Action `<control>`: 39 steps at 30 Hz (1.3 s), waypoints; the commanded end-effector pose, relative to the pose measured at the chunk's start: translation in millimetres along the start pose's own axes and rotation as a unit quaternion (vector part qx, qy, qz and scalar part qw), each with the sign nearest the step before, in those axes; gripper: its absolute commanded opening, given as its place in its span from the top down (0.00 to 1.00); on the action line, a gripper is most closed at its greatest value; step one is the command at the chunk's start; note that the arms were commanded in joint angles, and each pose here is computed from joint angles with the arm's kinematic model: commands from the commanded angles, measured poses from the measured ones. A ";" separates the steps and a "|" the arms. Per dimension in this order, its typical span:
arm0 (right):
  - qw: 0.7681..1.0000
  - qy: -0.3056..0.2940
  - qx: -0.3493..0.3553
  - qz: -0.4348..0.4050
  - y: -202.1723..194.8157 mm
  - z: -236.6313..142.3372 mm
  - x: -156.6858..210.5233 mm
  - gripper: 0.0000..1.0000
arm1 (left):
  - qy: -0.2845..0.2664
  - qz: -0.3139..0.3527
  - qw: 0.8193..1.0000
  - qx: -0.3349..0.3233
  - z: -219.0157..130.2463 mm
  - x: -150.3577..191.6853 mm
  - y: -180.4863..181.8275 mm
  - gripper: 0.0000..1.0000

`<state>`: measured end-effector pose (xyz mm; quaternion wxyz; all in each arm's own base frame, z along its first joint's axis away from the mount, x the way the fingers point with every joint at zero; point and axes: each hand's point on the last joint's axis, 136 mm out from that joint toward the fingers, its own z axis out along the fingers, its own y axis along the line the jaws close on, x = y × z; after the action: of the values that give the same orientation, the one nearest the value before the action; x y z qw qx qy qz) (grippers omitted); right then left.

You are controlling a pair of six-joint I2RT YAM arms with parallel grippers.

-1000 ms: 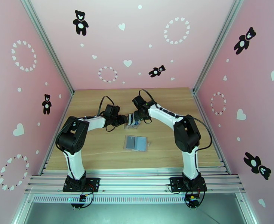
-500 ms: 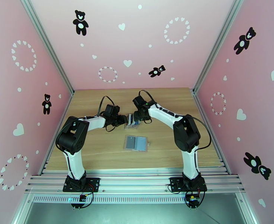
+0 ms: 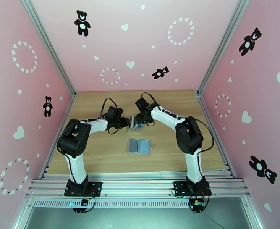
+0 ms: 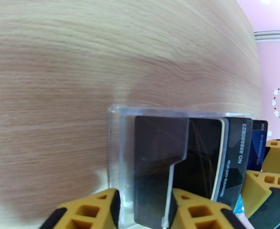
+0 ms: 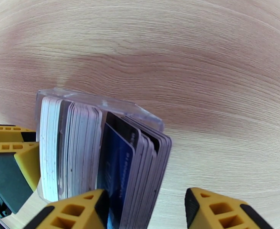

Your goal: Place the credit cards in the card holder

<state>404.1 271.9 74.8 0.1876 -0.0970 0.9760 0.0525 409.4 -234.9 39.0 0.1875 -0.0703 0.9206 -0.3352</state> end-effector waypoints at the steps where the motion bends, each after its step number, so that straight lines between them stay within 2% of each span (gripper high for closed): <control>1: 0.998 0.014 0.053 -0.012 -24.2 -1.4 3.9 0.44 | 0.016 -0.018 0.999 -0.032 7.7 8.4 19.6 0.60; 6: 0.997 0.006 0.073 -0.020 -34.2 -14.2 -2.2 0.46 | 0.018 -0.019 0.999 -0.037 8.7 9.3 21.8 0.60; 21: 0.994 0.009 0.101 -0.030 -44.3 -21.8 -2.9 0.51 | 0.018 -0.021 0.999 -0.042 7.9 9.0 24.6 0.60; 23: 0.995 0.008 0.091 -0.028 -41.8 -22.9 -3.4 0.51 | 0.018 -0.022 0.999 -0.042 8.2 9.0 24.8 0.60; 28: 1.000 0.005 0.003 -0.013 -11.8 -22.8 -0.9 0.49 | 0.019 -0.020 0.999 -0.042 8.3 9.1 24.4 0.60; 39: 0.999 0.038 -0.004 -0.022 -6.8 -5.2 24.7 0.49 | 0.020 -0.022 0.999 -0.040 9.4 9.7 24.8 0.60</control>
<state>396.9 270.8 74.5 0.1757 -0.1180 0.9753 0.0638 410.1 -238.2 38.8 0.1856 -0.0672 0.9202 -0.3379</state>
